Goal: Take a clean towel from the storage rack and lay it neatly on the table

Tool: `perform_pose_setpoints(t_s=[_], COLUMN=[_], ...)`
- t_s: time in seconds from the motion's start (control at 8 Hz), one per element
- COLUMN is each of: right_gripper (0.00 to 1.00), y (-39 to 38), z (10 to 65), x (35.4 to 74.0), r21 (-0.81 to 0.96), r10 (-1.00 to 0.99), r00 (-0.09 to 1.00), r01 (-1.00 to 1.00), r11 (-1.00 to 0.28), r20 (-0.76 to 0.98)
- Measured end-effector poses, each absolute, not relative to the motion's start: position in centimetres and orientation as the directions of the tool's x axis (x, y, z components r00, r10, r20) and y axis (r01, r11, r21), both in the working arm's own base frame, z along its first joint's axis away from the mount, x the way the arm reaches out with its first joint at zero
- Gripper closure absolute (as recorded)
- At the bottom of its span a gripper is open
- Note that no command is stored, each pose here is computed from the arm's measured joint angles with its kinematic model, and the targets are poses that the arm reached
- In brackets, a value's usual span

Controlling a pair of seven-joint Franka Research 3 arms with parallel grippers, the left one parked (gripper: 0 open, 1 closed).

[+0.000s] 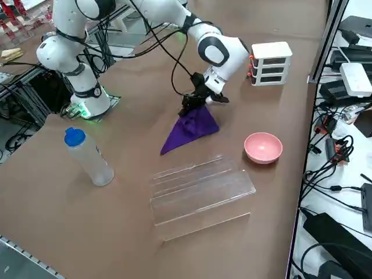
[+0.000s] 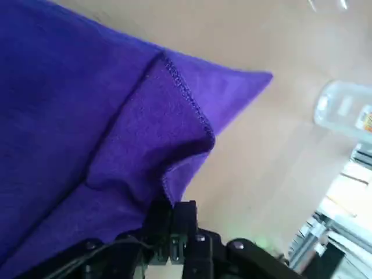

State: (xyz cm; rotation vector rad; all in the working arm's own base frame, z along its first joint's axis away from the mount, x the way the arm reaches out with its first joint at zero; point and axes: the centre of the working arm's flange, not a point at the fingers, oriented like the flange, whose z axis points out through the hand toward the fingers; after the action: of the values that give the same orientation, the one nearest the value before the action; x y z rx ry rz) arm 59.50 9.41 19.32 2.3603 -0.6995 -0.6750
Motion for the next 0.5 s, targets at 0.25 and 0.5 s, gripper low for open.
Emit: perform_pose_setpoints(t_s=[0.25,0.5], right_gripper=[0.99,0.99], y=[8.8,7.8], z=[18.4,18.8], x=[56.9,53.1], r21=[0.688,0.712], r10=[-0.631,-0.649], r00=[0.703,0.67], r01=[-0.28,-0.252], r11=[-0.669,-0.656], r20=[-0.328,-0.361])
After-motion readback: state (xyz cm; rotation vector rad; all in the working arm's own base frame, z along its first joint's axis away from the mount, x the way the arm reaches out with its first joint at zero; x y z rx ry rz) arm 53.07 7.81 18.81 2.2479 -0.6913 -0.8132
